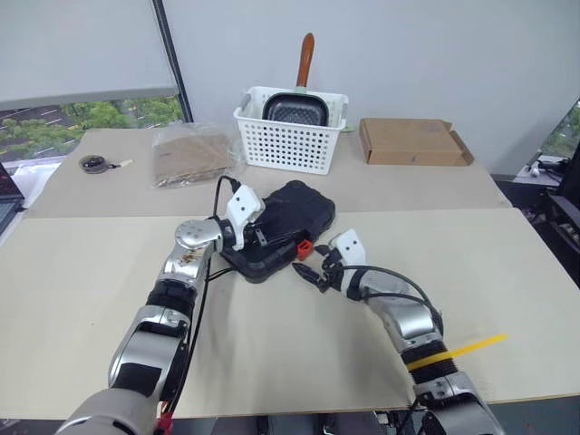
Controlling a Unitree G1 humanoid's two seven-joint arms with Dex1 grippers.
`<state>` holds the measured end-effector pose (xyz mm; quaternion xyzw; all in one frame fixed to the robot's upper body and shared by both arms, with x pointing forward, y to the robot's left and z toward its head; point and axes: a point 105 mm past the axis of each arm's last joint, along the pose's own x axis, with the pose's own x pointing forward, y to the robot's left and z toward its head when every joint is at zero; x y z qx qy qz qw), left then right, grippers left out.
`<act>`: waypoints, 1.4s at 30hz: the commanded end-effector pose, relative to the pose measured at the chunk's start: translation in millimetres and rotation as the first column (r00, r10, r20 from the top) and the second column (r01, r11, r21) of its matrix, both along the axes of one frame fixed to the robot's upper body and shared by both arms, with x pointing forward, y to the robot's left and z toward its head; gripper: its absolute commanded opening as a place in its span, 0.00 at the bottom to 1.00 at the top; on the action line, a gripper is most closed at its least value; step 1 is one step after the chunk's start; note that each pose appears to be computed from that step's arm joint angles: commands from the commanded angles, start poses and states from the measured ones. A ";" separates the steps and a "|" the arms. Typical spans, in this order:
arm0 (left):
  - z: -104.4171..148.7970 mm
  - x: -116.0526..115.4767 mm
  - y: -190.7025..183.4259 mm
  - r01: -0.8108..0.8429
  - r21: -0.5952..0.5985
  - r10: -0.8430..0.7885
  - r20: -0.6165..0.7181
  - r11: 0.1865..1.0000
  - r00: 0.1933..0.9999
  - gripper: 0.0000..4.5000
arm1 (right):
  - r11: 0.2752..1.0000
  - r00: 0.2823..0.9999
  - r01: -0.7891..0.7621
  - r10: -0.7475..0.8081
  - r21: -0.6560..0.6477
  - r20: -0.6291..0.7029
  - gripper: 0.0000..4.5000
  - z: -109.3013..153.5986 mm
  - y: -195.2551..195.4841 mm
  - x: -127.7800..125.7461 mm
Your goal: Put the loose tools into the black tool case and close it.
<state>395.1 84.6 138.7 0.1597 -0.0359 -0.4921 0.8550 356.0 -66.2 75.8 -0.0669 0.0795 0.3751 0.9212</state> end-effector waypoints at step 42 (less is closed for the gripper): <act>-38.0 -6.2 5.7 -0.022 0.061 0.028 -0.099 0.998 0.995 1.00 | 0.992 0.984 -0.103 0.113 -0.078 0.138 0.39 43.8 13.1 -7.1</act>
